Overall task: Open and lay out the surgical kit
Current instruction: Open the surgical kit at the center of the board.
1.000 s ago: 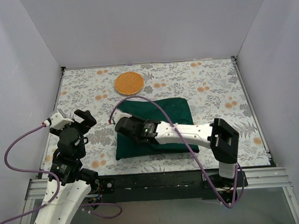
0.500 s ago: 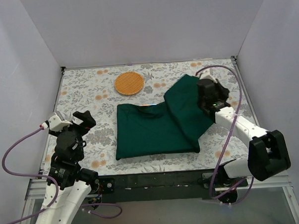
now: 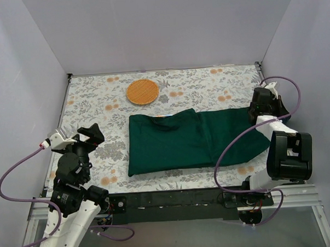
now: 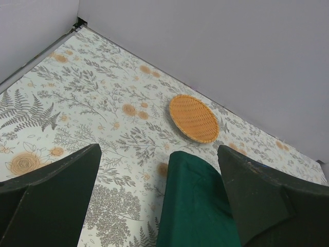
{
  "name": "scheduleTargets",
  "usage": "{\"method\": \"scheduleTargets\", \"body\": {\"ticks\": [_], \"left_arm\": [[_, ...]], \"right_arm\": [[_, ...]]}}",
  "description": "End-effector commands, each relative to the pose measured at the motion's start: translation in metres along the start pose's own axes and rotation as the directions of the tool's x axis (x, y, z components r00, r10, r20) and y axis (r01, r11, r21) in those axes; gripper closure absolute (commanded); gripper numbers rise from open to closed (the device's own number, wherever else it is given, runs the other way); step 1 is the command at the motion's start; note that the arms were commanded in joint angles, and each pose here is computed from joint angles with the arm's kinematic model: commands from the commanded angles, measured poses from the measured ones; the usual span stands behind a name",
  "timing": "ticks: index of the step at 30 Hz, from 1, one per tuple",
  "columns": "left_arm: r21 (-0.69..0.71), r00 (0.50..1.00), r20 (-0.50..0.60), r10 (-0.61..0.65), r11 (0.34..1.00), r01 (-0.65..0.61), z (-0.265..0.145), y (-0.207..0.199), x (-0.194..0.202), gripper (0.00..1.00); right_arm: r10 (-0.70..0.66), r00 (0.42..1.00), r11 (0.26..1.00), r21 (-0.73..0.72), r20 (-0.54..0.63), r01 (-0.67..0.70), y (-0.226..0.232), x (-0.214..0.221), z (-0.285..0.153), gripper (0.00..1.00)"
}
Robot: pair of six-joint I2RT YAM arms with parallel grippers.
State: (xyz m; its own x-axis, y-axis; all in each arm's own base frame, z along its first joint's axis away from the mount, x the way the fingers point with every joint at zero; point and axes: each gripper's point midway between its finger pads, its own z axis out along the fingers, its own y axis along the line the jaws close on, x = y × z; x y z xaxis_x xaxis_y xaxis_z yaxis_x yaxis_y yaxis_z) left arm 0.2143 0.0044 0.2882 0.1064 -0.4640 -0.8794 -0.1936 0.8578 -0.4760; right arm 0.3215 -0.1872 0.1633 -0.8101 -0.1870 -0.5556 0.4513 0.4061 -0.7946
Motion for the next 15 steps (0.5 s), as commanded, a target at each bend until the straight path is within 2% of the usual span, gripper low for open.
{"method": "scheduleTargets", "body": {"ticks": [1,5,10,11,12,13,15], "left_arm": [[0.019,1.0,0.002,0.01,1.0,-0.01,0.0,-0.002,0.002,0.02],[0.02,1.0,0.005,0.009,1.0,-0.009,-0.001,-0.002,0.001,0.02],[0.035,1.0,-0.016,0.021,0.999,-0.02,0.001,-0.006,0.006,0.02],[0.048,0.999,-0.027,0.028,0.998,-0.027,0.002,-0.009,0.009,0.02],[0.057,0.999,-0.038,0.034,0.998,-0.032,0.004,-0.011,0.011,0.02],[0.068,0.998,-0.049,0.041,0.997,-0.038,0.005,-0.014,0.014,0.02],[0.121,0.995,-0.084,0.06,0.991,-0.05,0.007,-0.025,0.021,0.02]], "right_arm": [[0.108,0.99,0.994,0.028,-0.088,-0.106,0.0,0.032,0.011,0.99],[0.144,0.977,0.99,0.026,-0.161,-0.141,0.006,0.056,0.013,0.98],[0.224,0.949,0.974,0.091,-0.224,-0.208,-0.012,0.054,0.004,0.8],[0.327,0.917,0.945,0.11,-0.227,-0.309,-0.013,0.05,0.001,0.8],[0.396,0.884,0.918,0.083,-0.246,-0.388,-0.011,0.045,-0.004,0.73],[0.409,0.868,0.911,0.062,-0.281,-0.409,-0.018,0.041,-0.012,0.72],[0.518,0.803,0.834,-0.032,-0.295,-0.55,-0.011,0.025,-0.026,0.59]]}}
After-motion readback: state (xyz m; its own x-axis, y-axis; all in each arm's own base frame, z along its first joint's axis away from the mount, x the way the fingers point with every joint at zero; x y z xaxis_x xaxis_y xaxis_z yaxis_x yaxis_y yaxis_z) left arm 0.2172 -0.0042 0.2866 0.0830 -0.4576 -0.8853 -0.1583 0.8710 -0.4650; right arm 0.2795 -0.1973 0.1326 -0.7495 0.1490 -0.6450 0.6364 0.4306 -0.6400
